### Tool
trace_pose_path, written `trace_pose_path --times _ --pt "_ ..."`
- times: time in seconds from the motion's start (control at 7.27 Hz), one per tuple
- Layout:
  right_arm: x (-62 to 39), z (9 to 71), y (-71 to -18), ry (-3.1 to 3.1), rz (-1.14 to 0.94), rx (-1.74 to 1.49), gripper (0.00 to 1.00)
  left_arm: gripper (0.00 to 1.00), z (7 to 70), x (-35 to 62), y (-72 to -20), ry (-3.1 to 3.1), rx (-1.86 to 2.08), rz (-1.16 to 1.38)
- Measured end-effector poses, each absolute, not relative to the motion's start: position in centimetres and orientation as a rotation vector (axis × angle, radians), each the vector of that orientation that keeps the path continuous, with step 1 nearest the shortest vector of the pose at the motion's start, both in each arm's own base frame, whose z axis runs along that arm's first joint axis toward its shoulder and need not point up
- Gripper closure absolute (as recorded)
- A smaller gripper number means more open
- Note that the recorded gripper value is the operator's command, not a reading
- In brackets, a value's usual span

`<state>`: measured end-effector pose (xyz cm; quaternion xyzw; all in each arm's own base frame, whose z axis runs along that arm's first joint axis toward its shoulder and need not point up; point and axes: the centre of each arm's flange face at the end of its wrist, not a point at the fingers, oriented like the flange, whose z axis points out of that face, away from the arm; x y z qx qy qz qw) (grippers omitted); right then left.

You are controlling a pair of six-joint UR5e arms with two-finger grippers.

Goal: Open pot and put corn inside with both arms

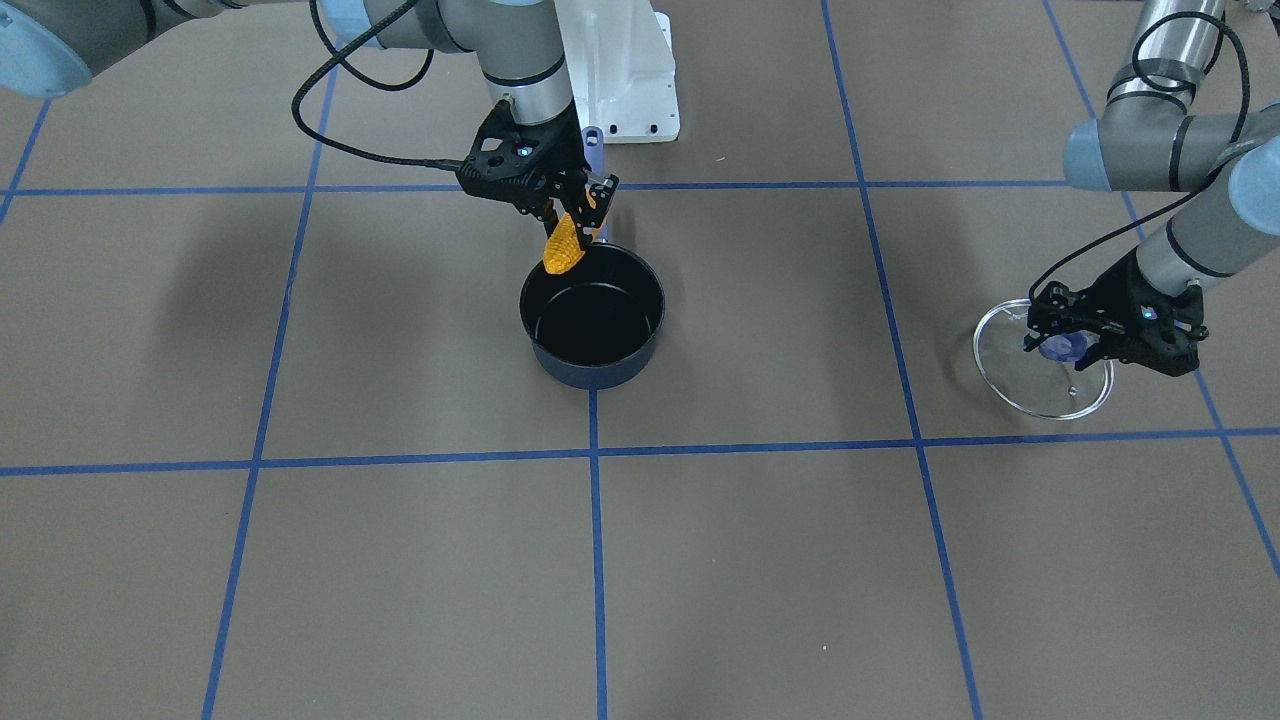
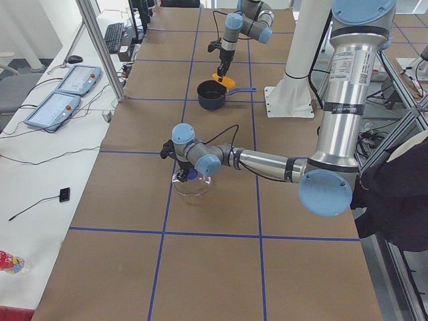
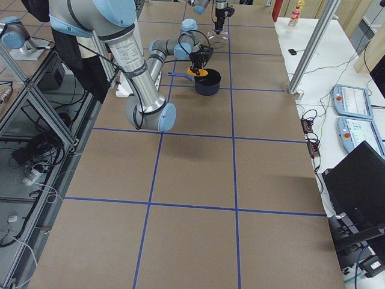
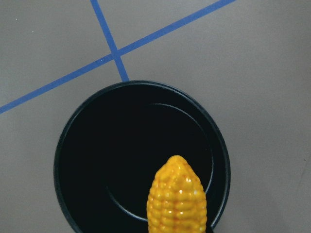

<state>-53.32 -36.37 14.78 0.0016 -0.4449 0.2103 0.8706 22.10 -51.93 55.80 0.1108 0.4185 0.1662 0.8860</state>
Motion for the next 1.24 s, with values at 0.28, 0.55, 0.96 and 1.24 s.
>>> trace_pose_path --times 0.28,0.55,0.96,1.24 --pt "-54.4 14.8 -36.6 -0.916 0.442 0.007 0.65 0.42 56.6 22.0 -51.9 0.862 0.222 0.34" --pt "-54.9 14.7 -38.0 -0.905 0.448 0.021 0.65 0.42 57.3 21.7 -51.5 0.862 0.225 0.34" --pt "-53.6 14.7 -41.1 -0.894 0.459 0.056 0.64 0.31 58.6 21.1 -50.3 0.866 0.234 0.343" --pt "-53.9 14.6 -42.6 -0.881 0.467 0.064 0.64 0.2 58.7 21.1 -50.2 0.866 0.235 0.344"
